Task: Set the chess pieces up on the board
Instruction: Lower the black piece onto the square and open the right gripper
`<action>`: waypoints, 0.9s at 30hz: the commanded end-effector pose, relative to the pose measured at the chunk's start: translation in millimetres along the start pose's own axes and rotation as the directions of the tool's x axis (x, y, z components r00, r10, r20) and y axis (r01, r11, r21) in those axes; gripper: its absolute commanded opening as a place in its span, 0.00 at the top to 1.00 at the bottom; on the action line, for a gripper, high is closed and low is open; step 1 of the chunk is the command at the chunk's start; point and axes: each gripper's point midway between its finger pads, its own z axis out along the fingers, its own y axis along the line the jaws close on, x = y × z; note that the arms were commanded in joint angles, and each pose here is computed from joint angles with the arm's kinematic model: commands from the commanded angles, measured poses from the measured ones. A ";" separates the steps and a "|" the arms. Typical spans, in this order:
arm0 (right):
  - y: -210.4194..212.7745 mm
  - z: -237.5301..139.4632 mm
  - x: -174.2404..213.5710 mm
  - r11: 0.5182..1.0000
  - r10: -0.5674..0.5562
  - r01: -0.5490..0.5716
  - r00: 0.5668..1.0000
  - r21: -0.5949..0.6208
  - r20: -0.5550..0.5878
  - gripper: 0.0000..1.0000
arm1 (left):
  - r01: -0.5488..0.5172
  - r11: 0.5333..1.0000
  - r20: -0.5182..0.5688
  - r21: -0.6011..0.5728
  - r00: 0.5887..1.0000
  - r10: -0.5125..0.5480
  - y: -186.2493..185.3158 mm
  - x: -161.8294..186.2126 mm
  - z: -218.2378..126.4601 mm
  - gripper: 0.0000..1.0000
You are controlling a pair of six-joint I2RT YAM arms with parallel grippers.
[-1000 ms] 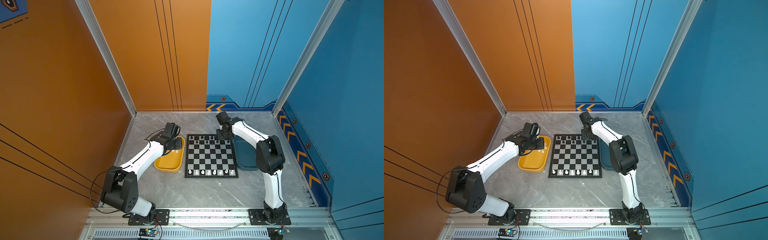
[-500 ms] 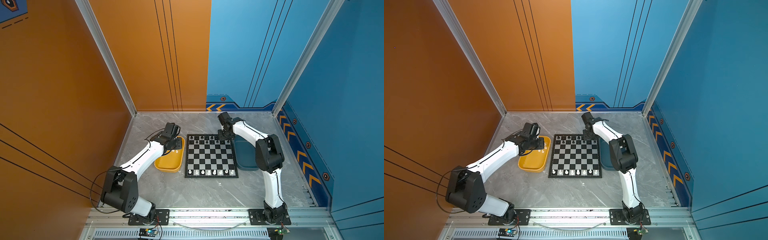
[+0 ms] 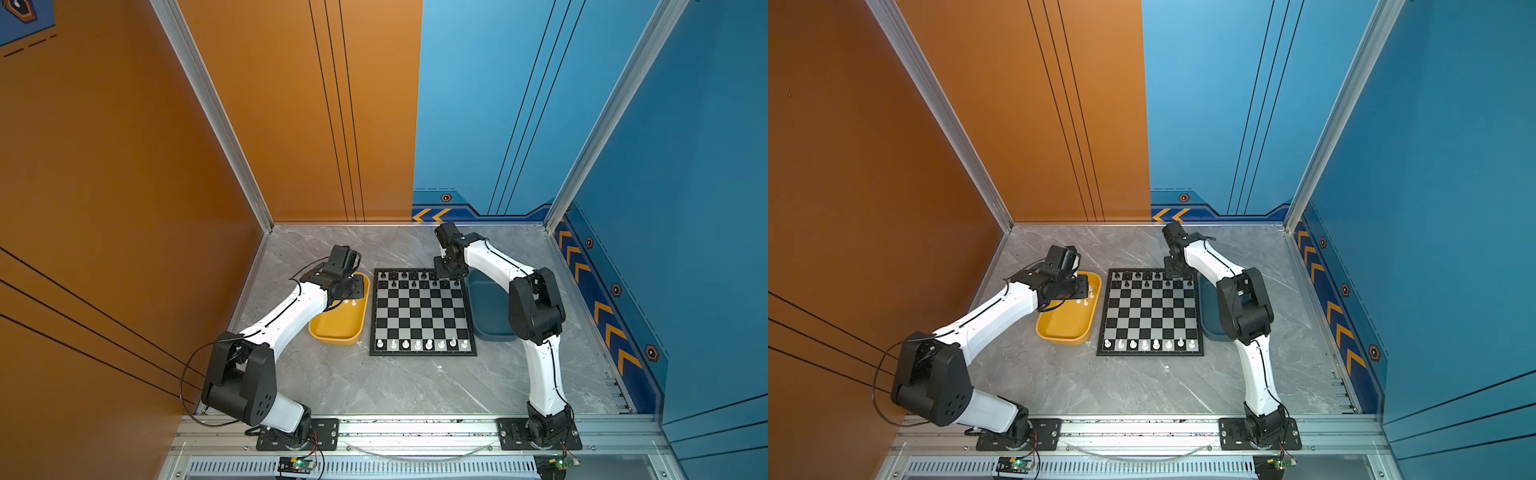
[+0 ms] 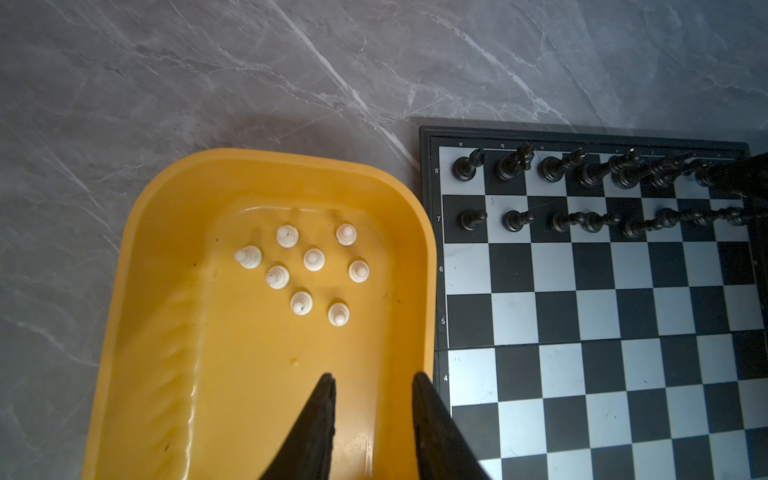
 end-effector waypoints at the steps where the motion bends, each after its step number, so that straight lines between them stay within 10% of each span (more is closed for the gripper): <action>1: -0.1 2.6 -2.5 1.000 0.006 -0.006 1.000 -0.005 -0.006 1.00 | -0.006 1.000 -0.024 0.003 1.000 0.006 1.8 6.3 5.9 0.66; 10: -1.1 8.0 -2.0 1.000 0.009 -0.009 1.000 0.000 -0.015 1.00 | -0.005 1.000 -0.028 0.000 1.000 0.005 3.1 6.8 7.3 0.66; 18: -0.5 9.6 -0.9 1.000 0.011 -0.011 1.000 -0.004 -0.022 0.74 | -0.002 1.000 -0.037 0.001 0.999 0.002 4.0 7.9 10.3 0.66; 27: -0.1 7.0 -3.5 1.000 0.011 -0.011 1.000 -0.005 -0.020 0.69 | 0.000 1.000 -0.039 0.002 0.999 0.001 4.1 7.7 10.6 0.66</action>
